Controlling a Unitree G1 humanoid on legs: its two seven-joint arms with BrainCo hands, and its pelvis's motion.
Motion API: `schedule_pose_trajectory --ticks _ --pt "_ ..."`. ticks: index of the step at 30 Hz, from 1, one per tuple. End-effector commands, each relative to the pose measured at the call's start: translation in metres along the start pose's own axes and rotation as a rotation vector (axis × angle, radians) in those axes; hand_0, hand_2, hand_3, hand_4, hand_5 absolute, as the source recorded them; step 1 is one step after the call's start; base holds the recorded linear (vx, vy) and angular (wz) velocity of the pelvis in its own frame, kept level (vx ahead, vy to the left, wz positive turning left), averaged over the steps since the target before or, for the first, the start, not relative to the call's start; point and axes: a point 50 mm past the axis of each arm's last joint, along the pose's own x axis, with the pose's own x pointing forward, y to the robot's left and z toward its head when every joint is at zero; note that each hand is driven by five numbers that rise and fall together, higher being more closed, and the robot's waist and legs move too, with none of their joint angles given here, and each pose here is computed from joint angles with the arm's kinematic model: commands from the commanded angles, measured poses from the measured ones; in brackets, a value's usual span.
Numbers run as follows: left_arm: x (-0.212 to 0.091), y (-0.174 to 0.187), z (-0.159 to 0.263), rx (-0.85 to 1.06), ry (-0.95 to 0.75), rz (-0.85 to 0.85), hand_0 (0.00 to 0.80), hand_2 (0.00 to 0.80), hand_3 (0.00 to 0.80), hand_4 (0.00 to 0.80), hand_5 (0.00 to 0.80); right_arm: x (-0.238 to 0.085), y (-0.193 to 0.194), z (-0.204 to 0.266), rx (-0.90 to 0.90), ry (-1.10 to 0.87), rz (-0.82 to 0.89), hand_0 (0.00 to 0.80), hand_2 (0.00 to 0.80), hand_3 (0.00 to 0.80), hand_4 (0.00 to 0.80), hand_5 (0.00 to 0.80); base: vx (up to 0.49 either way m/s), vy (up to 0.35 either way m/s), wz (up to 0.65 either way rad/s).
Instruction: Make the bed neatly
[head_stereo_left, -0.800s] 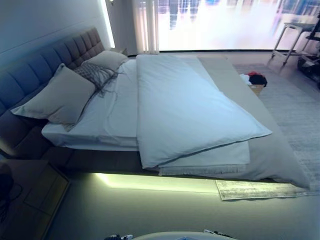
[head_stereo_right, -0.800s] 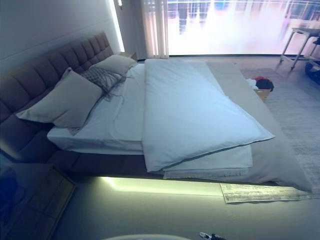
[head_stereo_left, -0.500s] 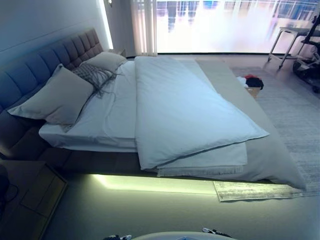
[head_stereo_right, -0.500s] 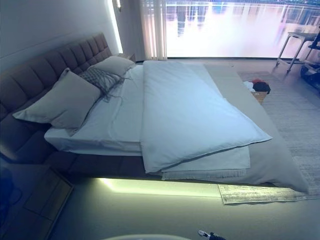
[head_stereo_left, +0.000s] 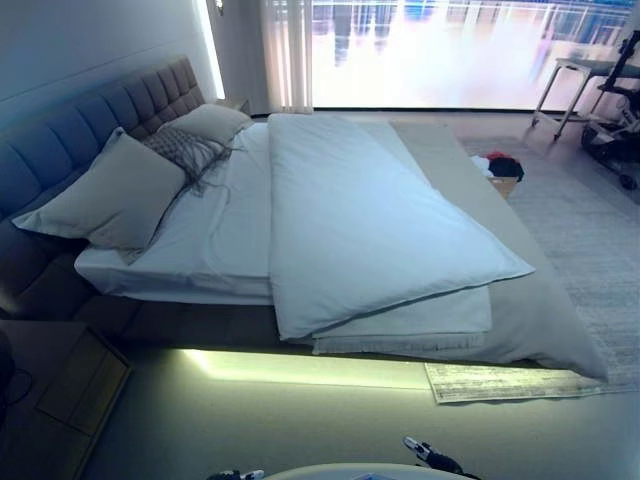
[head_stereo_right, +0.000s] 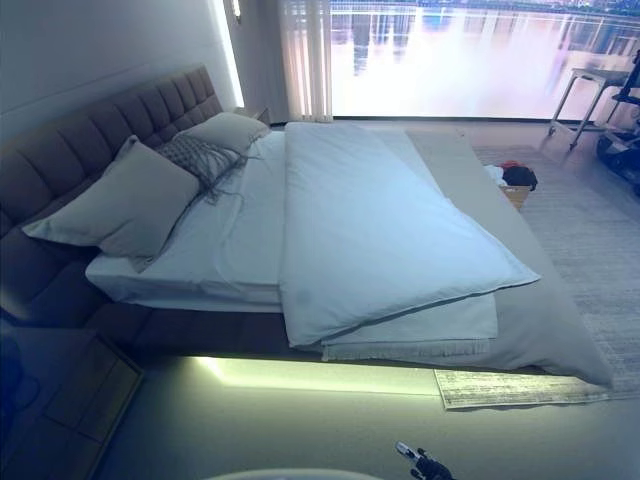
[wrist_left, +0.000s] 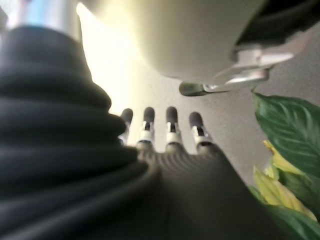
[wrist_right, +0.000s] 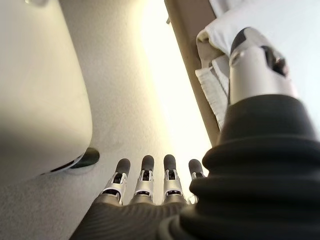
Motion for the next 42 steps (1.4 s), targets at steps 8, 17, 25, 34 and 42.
schedule_pose_trajectory --ticks 8,17,25,34,42 --pt "0.005 -0.017 0.020 0.080 0.001 -0.026 0.000 0.000 0.000 0.000 0.000 0.007 0.018 0.027 -0.100 -0.092 -0.133 0.000 0.000 0.000 0.000 0.000 0.004 -0.092 0.00" --pt "0.001 -0.011 0.067 -0.114 -0.263 0.039 0.000 0.000 0.000 0.000 0.000 0.007 0.018 0.043 -0.220 -0.125 -0.057 0.000 0.000 0.000 0.000 0.000 -0.128 -0.130 -0.04" --pt "0.000 -0.008 0.065 -0.147 -0.287 0.074 0.000 0.000 0.000 0.000 0.000 0.000 -0.018 0.040 -0.146 -0.120 -0.169 0.000 0.000 0.000 0.000 0.000 0.165 0.150 0.01" --pt "0.001 -0.006 0.040 -0.254 -0.248 0.134 0.000 0.000 0.000 0.000 0.000 -0.004 -0.031 0.020 -0.091 -0.060 -0.225 0.000 0.000 0.000 0.000 0.000 0.310 0.278 0.03" --pt "0.000 0.002 0.048 -0.111 -0.245 0.142 0.000 0.000 0.000 0.000 0.000 0.004 0.000 0.044 -0.050 -0.148 -0.100 0.000 0.000 0.000 0.000 0.000 0.339 0.288 -0.11"
